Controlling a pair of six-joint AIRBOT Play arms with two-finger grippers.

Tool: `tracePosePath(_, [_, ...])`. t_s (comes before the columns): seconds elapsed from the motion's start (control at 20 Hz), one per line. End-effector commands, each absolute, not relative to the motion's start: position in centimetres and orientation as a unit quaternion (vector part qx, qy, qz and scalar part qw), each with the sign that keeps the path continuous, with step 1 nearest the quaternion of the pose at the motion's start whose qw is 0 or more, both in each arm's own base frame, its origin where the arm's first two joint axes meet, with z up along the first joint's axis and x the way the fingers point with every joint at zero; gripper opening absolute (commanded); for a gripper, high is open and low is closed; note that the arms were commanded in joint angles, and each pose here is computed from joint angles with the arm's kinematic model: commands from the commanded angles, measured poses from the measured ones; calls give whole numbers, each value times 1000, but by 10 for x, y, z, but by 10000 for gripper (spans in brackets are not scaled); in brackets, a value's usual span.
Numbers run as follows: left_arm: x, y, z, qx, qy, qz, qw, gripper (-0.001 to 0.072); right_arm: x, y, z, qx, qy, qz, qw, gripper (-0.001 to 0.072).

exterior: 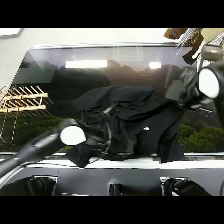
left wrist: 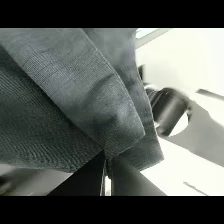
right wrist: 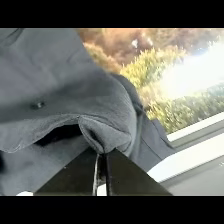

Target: Fold the clothes and pants, and hang the long-sleeved shirts on hangers.

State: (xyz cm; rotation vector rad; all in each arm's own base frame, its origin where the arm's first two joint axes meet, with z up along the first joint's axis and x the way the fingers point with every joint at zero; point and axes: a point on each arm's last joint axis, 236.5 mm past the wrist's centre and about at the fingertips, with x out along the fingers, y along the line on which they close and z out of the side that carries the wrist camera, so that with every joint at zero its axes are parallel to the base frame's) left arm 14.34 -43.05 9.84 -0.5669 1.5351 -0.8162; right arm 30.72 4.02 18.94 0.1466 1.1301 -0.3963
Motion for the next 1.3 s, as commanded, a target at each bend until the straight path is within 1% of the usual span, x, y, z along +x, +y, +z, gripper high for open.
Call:
tracePosePath(0.0, [141, -486, 72, -318, 675, -349, 566, 17, 346, 59, 151, 129, 573, -127, 799, 28])
tracePosePath(0.1, [140, -500, 51, -324, 689, -350, 546, 17, 358, 82, 121, 129, 608, -93, 778, 28])
tracePosePath(0.15, [140, -503, 39, -319, 694, -348, 543, 17, 362, 92, 106, 123, 627, -81, 765, 28])
tracePosePath(0.3, [147, -502, 6, -306, 706, -329, 547, 17, 368, 95, 62, 88, 669, -84, 734, 29])
tracePosePath(0.45, [158, -499, -10, -299, 706, -324, 555, 18, 373, 98, 33, 72, 683, -75, 723, 36])
tracePosePath(0.5, [164, -497, -13, -293, 702, -329, 559, 18, 373, 99, 27, 70, 686, -74, 721, 59])
tracePosePath(0.55, [170, -493, -14, -289, 698, -334, 564, 27, 373, 99, 23, 71, 687, -73, 719, 116])
tracePosePath(0.6, [179, -489, -14, -285, 691, -341, 570, 88, 372, 101, 21, 73, 689, -72, 717, 257])
tracePosePath(0.65, [192, -483, -13, -283, 682, -347, 578, 253, 371, 103, 21, 70, 691, -63, 717, 352])
tracePosePath(0.7, [206, -475, -12, -279, 674, -354, 586, 396, 366, 103, 24, 62, 697, -53, 712, 426])
tracePosePath(0.8, [242, -448, -8, -272, 656, -353, 609, 412, 341, 91, 34, 39, 729, -35, 683, 437])
tracePosePath(0.85, [261, -428, -9, -260, 649, -345, 627, 417, 331, 78, 43, 36, 738, -38, 673, 488])
tracePosePath(0.9, [277, -408, -9, -244, 645, -336, 642, 421, 324, 63, 56, 42, 736, -42, 674, 505])
tracePosePath(0.95, [293, -387, -9, -225, 642, -326, 656, 486, 319, 49, 70, 55, 729, -51, 681, 508])
tracePosePath(1.0, [307, -369, -8, -210, 639, -318, 669, 488, 314, 32, 82, 73, 719, -66, 688, 561])
tracePosePath(1.1, [335, -345, 1, -197, 624, -305, 692, 558, 287, -2, 98, 113, 709, -102, 689, 582])
tracePosePath(1.15, [349, -339, 9, -200, 611, -302, 703, 558, 268, -11, 97, 133, 712, -113, 681, 612])
tracePosePath(1.25, [370, -337, 25, -211, 586, -302, 722, 557, 226, -5, 80, 203, 726, -111, 647, 622])
